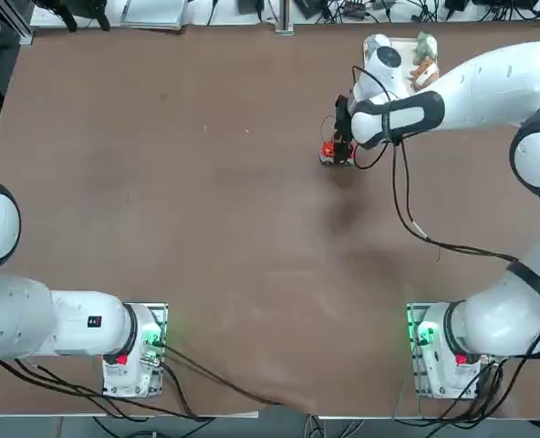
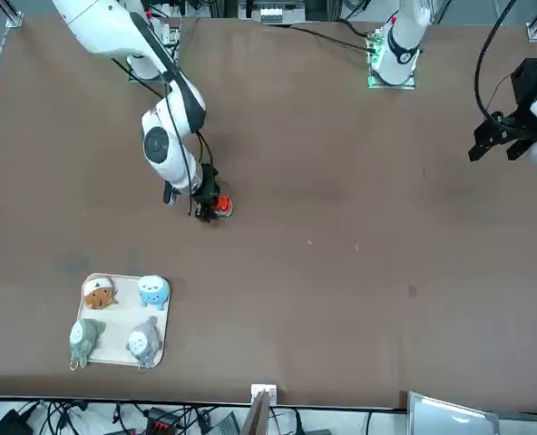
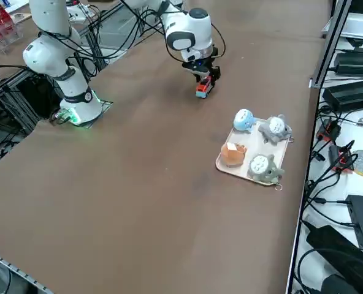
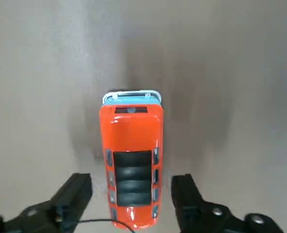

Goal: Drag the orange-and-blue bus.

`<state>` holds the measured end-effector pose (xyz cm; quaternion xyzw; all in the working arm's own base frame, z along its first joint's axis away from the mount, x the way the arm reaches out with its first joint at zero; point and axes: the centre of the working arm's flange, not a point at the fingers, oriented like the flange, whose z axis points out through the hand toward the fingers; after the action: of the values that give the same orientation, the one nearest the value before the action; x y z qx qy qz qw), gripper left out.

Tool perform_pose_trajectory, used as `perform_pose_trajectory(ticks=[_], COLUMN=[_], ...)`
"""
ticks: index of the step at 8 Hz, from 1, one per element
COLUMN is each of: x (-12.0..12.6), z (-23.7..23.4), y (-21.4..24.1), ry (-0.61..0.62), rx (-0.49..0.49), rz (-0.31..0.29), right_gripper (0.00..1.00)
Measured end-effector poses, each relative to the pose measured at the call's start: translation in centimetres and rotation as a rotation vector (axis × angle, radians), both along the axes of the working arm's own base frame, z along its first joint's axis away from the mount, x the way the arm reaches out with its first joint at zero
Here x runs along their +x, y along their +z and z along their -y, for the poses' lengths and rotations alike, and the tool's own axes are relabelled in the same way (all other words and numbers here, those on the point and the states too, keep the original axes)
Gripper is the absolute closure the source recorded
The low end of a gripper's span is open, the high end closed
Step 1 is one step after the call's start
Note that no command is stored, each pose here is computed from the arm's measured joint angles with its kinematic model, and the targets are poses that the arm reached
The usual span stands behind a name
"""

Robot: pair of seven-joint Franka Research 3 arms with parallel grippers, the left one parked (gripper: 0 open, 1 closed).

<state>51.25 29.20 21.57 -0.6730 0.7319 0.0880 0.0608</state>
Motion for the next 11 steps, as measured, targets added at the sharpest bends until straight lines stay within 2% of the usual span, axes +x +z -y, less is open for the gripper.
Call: perform_pose_trajectory(ticks=[2,5,8,11], x=[0.8,3.6,5.7,7.9], z=[0.2,0.1,1.1,8.0], y=[0.9,7.0,13.4,17.4], ry=[0.014,0.123,0.378,0.702], rx=[-0.035,-0.129,-0.152,-0.109], rz=[-0.046,-0.11,-0.146,-0.252], right_gripper=[0.0,0.0,0.0,0.0])
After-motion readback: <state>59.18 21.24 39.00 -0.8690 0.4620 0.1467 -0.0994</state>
